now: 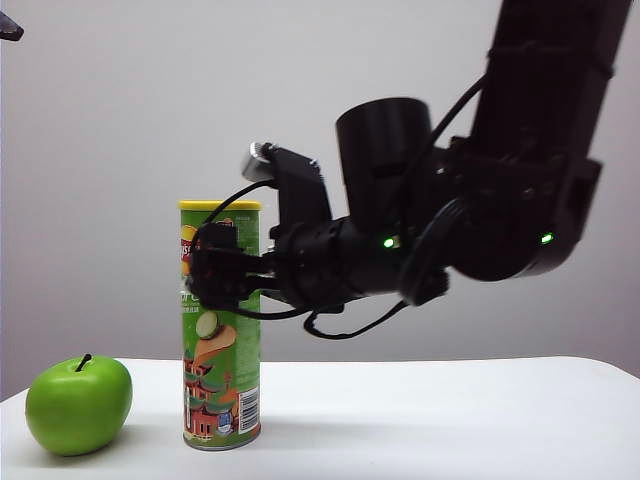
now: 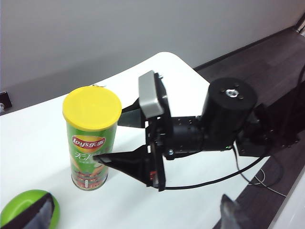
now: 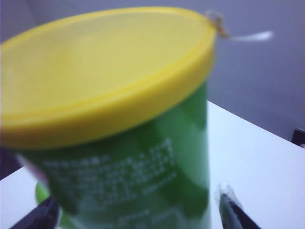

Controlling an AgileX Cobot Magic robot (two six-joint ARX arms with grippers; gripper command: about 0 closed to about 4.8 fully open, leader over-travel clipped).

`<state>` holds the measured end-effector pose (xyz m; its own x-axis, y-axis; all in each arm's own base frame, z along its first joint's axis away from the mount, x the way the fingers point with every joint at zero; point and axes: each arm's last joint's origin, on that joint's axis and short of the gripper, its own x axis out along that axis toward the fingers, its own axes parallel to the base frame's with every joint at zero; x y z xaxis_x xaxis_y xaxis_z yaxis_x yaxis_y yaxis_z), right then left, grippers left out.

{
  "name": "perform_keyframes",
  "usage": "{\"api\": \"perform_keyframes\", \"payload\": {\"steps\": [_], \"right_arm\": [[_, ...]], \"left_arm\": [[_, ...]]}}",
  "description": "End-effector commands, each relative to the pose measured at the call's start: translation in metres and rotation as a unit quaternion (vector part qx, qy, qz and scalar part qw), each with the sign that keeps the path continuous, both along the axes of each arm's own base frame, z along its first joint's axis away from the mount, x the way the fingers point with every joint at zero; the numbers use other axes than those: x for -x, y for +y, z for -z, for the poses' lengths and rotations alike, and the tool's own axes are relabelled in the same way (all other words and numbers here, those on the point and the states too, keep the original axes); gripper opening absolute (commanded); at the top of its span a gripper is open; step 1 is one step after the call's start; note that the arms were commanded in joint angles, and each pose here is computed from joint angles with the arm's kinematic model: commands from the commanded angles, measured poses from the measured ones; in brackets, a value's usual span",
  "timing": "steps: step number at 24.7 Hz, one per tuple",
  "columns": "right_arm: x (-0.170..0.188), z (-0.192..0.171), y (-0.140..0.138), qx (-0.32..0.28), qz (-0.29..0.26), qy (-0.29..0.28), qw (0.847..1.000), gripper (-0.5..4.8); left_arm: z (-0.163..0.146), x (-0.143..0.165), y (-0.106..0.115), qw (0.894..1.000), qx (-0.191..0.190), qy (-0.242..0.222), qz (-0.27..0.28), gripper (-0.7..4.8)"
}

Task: Pick up the green bucket of chips from the desk, place it near the apple, and finally stand it up.

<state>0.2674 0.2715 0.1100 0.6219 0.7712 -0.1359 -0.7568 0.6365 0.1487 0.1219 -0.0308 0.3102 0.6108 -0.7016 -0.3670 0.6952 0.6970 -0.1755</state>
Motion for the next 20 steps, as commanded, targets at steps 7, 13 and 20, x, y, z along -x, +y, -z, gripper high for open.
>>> {"api": "perform_keyframes", "payload": {"steps": [7, 13, 20], "right_arm": [[0.010, -0.029, -0.016, 0.037, 0.000, 0.055, 0.998, 4.79], [0.029, -0.067, -0.035, 0.077, -0.002, 0.068, 0.995, 4.79], [0.064, -0.130, -0.086, 0.100, 0.072, 0.070, 0.990, 3.78]], "left_arm": [[-0.001, 0.000, 0.000, 1.000, 0.001, -0.007, 0.004, 4.79], [0.000, 0.000, 0.001, 1.000, -0.009, -0.006, -0.015, 4.79], [0.001, 0.002, 0.003, 0.998, -0.031, -0.001, -0.054, 4.79]]}}
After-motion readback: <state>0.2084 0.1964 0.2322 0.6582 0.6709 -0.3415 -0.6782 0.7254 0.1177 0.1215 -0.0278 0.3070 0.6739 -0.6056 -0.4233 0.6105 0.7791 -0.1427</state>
